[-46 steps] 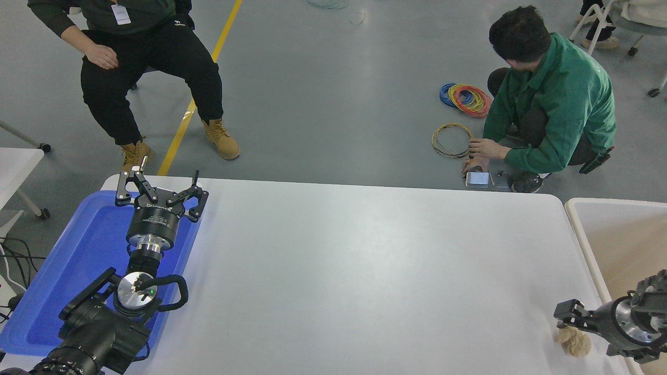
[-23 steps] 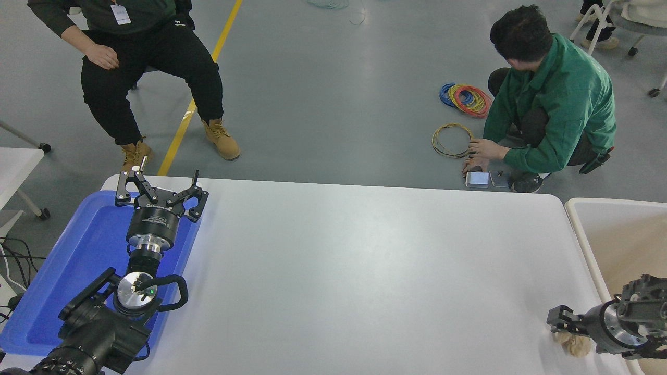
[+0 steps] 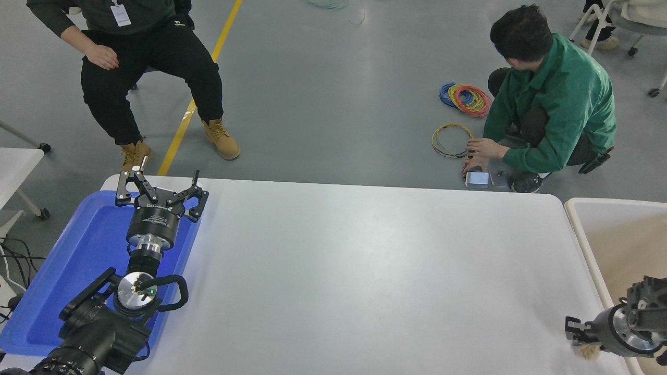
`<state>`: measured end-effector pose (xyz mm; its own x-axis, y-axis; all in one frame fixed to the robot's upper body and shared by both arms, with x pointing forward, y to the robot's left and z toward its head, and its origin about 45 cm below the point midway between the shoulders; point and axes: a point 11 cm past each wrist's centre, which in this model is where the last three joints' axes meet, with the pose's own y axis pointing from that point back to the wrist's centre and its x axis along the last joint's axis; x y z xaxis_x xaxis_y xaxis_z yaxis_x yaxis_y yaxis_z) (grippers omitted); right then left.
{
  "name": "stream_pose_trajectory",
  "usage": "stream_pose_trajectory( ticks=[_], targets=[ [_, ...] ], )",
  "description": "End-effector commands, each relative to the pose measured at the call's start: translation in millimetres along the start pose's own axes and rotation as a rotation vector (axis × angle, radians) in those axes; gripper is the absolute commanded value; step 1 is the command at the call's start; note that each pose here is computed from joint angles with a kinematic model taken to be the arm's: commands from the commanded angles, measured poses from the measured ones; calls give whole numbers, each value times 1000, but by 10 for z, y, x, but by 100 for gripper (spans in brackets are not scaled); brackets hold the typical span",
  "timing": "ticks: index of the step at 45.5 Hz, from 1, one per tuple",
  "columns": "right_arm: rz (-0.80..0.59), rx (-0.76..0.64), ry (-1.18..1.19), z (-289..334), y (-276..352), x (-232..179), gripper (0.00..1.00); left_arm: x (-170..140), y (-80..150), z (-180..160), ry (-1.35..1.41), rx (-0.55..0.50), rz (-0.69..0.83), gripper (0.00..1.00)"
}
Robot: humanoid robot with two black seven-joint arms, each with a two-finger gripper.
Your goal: Pick up paper ball place in dustbin
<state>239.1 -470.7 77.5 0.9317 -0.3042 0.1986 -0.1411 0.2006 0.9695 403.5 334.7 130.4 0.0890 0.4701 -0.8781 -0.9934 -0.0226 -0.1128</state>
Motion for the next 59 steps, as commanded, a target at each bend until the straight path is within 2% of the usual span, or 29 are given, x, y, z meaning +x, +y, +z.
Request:
stream_pose_trajectory(
  ticks=[1,13,30,39,49,59],
  targets=[
    [26,-11,28,70,229,176,0,1,0,5,-1,-1,0,100],
    [80,37,117,-240,894,772,0,3,0,5,-1,-1,2,100],
    [216,121,191,-732,2228,1630,0,3,0,5,-1,-1,2,100],
    [261,110,259,-841,2797,1808,0,1,0,5,-1,-1,0,100],
    [278,36,301,-799,3191,1875,0,3,0,5,-1,-1,2,100],
    [295,59,349,-984,3610,1841,0,3,0,5,-1,-1,2,100]
  ],
)
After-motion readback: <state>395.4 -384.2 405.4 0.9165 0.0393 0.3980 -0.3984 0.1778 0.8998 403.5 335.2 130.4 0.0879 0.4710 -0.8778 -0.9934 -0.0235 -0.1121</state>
